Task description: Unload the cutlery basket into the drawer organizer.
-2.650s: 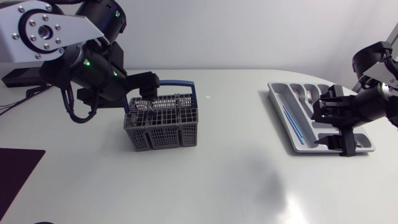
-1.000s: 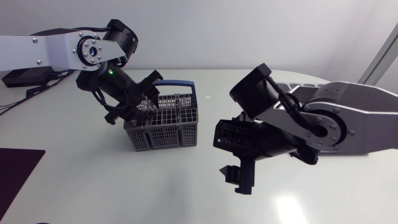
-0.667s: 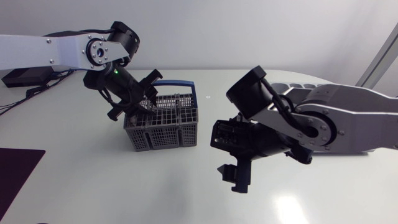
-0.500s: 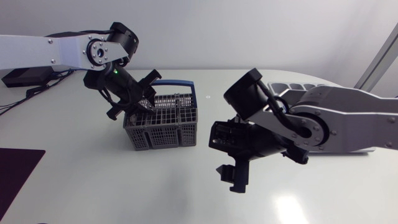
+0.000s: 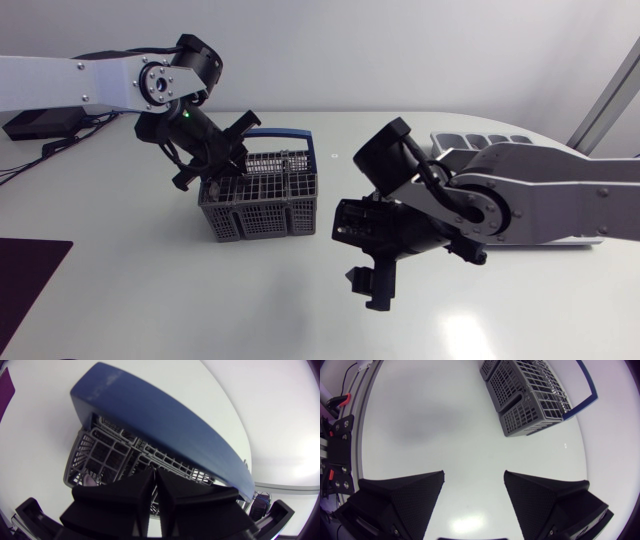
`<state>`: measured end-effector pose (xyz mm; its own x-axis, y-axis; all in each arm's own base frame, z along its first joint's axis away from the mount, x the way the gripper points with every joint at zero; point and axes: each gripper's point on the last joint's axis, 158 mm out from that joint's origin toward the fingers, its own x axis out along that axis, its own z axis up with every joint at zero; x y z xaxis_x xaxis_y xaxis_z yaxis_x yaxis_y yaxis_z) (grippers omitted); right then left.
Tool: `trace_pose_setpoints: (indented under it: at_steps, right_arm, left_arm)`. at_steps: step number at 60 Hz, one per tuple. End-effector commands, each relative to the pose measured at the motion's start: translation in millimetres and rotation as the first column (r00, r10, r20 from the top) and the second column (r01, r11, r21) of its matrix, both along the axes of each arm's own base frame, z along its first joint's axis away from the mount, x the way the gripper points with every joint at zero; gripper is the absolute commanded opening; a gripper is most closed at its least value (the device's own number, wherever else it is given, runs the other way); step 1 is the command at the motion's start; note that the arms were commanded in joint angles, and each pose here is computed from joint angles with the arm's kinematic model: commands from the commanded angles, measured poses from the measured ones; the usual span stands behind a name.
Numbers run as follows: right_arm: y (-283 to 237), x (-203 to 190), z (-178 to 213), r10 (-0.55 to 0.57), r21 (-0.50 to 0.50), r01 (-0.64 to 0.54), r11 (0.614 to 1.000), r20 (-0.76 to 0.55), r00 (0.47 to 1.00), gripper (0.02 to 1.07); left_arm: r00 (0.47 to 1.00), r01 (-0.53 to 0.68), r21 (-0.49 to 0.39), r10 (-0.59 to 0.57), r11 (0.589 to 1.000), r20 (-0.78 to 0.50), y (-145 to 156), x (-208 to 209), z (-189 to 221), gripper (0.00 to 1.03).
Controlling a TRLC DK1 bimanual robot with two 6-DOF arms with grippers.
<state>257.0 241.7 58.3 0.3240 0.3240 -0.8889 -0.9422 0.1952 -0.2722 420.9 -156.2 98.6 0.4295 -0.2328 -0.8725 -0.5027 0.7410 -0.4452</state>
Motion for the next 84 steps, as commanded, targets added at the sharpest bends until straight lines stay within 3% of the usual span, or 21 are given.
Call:
trace_pose_setpoints:
  at_steps: [1, 29, 84]
  right_arm:
    - [1, 1, -5, -0.015, -0.001, 0.015, 1.0, -0.012, 1.0, 0.88]
    - [-1, -2, -6, -0.019, -0.003, 0.019, 1.0, -0.017, 1.0, 0.88]
    - [2, -11, -7, -0.014, -0.002, 0.014, 1.0, -0.021, 1.0, 0.88]
  left_arm:
    - [1.0, 0.003, 0.008, -0.003, 1.0, -0.014, 4, 2, -6, 0.04]
    - [1.0, -0.007, -0.029, 0.007, 1.0, 0.007, 8, -8, 10, 0.04]
    - [1.0, -0.012, -0.253, 0.01, 0.967, -0.006, -1, -23, 39, 0.04]
